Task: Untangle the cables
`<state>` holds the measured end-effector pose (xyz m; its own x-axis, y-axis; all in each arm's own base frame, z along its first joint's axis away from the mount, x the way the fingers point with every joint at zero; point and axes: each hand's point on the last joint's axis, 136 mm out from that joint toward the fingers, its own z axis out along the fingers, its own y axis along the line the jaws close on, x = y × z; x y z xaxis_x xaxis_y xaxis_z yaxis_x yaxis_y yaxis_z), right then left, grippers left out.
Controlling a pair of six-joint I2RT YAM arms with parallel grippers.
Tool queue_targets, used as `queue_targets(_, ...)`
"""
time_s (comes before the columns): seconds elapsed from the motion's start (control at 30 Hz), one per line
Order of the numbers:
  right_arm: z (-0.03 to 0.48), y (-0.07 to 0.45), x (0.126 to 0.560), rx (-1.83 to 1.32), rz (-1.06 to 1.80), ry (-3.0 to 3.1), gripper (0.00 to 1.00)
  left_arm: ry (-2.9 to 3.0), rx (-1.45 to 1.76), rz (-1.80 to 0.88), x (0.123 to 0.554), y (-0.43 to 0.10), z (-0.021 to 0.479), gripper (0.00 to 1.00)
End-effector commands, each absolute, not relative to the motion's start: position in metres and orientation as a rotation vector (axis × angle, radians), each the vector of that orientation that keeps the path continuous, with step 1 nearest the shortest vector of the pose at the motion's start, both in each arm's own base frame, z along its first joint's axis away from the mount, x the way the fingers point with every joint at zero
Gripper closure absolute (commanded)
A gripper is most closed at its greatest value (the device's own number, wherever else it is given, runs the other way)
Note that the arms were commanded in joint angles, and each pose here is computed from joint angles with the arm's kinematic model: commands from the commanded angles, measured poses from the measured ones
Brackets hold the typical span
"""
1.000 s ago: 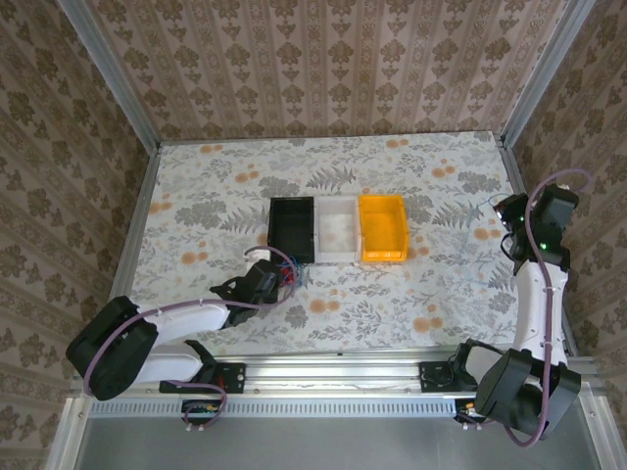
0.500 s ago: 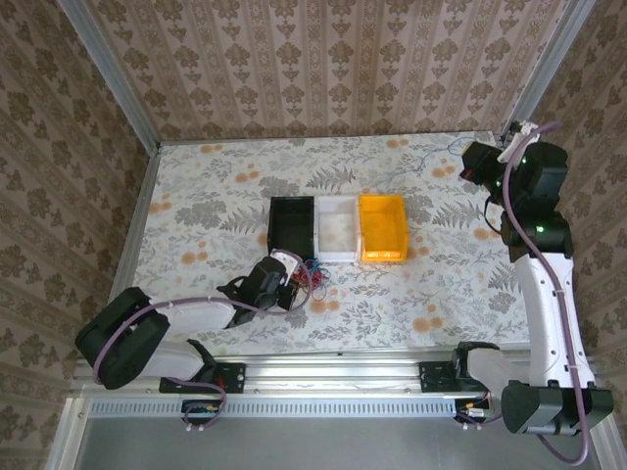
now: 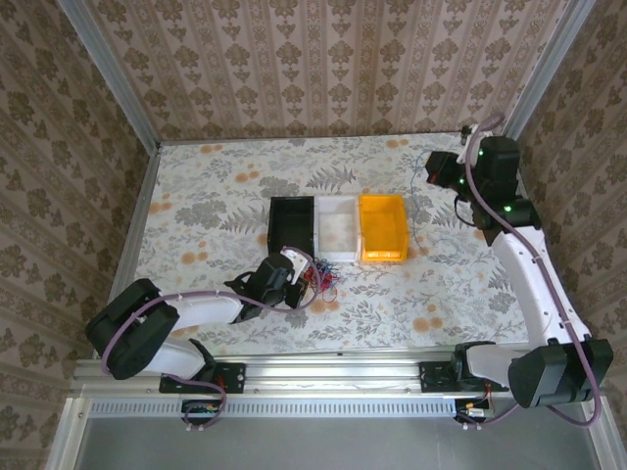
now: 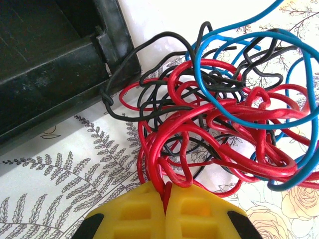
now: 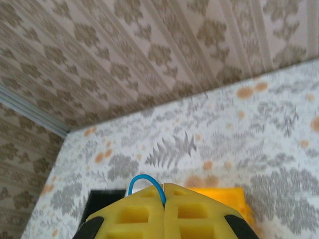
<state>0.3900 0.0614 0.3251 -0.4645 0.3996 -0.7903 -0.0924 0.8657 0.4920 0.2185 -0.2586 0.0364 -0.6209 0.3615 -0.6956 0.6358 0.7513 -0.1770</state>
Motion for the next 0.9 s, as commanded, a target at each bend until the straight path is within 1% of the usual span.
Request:
queue_targets(0.0,0.309,0.058,0.387,0.264,0.55,2.002,1.0,2.265,0.789,-0.559,0.22,-0.268,0.042,1.0)
queue_targets(0.1,0.311,0.051,0.383,0.275,0.505,1.994,1.0,2.268,0.8,-0.565,0.219,-0.27,0.04,1.0)
queue_targets(0.33,0.356,0.029,0.377,0.289,0.369,1.871,1.0,2.28,0.815,-0.569,0.218,-0.272,0.035,1.0)
queue_targets(0.57,0.403,0.047,0.369,0.184,0.463,1.748,1.0,2.292,0.82,-0.565,0.218,-0.272,0.031,1.0)
queue_targets(0.87,0.431,0.068,0.361,0.096,0.517,1.689,1.0,2.307,0.834,-0.571,0.216,-0.273,0.023,1.0)
